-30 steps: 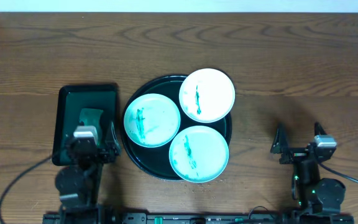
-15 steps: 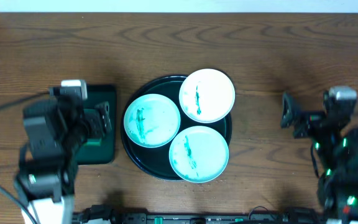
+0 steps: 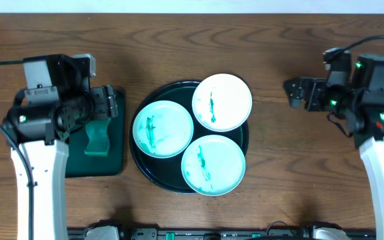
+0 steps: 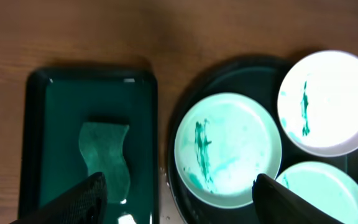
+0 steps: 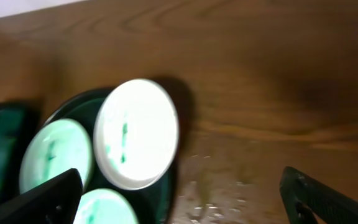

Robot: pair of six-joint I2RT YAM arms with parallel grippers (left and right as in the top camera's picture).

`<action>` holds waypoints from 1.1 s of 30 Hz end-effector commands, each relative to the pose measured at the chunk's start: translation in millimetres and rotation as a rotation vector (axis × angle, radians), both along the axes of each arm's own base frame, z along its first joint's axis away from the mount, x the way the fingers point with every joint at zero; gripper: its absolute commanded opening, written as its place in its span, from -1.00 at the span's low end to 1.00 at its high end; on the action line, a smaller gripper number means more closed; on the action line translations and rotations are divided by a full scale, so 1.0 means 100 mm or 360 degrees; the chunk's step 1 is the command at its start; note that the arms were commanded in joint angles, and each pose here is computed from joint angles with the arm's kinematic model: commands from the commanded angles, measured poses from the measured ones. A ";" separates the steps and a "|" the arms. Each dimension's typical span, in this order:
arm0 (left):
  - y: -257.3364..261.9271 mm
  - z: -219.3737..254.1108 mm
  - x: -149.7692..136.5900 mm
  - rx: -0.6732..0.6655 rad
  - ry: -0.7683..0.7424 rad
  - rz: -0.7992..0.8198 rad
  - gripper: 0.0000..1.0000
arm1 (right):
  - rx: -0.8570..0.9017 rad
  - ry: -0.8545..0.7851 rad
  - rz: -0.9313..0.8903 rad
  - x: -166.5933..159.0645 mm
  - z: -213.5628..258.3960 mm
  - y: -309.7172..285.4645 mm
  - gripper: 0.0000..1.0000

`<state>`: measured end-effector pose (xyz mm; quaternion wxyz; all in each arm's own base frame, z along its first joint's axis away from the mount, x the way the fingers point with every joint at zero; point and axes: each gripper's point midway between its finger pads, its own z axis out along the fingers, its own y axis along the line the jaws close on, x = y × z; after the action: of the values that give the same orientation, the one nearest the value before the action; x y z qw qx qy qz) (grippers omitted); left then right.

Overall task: Clean dirty plates on tray and stack at the side
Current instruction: 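Move right gripper to the top-right plate and grasp its rim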

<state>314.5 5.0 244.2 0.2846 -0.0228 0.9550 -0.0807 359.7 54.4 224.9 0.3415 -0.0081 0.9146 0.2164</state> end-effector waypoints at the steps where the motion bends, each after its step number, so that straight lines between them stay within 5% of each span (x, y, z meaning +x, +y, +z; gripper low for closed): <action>1: -0.04 0.02 0.03 -0.0026 0.0000 -0.0024 0.51 | 0.0165 0.0050 0.0176 -0.01 -0.02 0.31 0.87; 8: 0.12 -0.03 0.03 0.0096 0.0035 0.0064 0.50 | 0.0187 0.0266 0.0213 0.05 -0.28 0.86 0.78; 11: 0.65 -0.07 -0.11 0.0287 0.0126 0.0631 0.51 | 0.0130 0.0380 0.0215 0.12 -0.34 1.26 0.67; 13: 0.81 -0.08 -0.21 0.0340 0.0165 0.0769 0.50 | 0.0114 0.0433 0.0216 0.14 -0.37 1.47 0.50; 21: 1.02 -0.16 -0.42 0.0356 0.0279 0.0891 0.50 | 0.0027 0.0675 0.0159 0.04 -0.84 2.28 0.31; 25: 1.06 -0.18 -0.46 0.0356 0.0307 0.0913 0.51 | -0.0056 0.0765 0.0192 -0.11 -1.11 2.46 -0.24; 33: 1.06 -0.19 -0.47 0.0356 0.0318 0.0911 0.51 | -0.0244 0.0878 0.0238 -0.33 -1.60 2.60 -0.30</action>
<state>267.9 105.8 222.8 0.2009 -0.2532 0.9408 0.1025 329.2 312.2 77.8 0.0631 -0.0453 0.9784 0.1917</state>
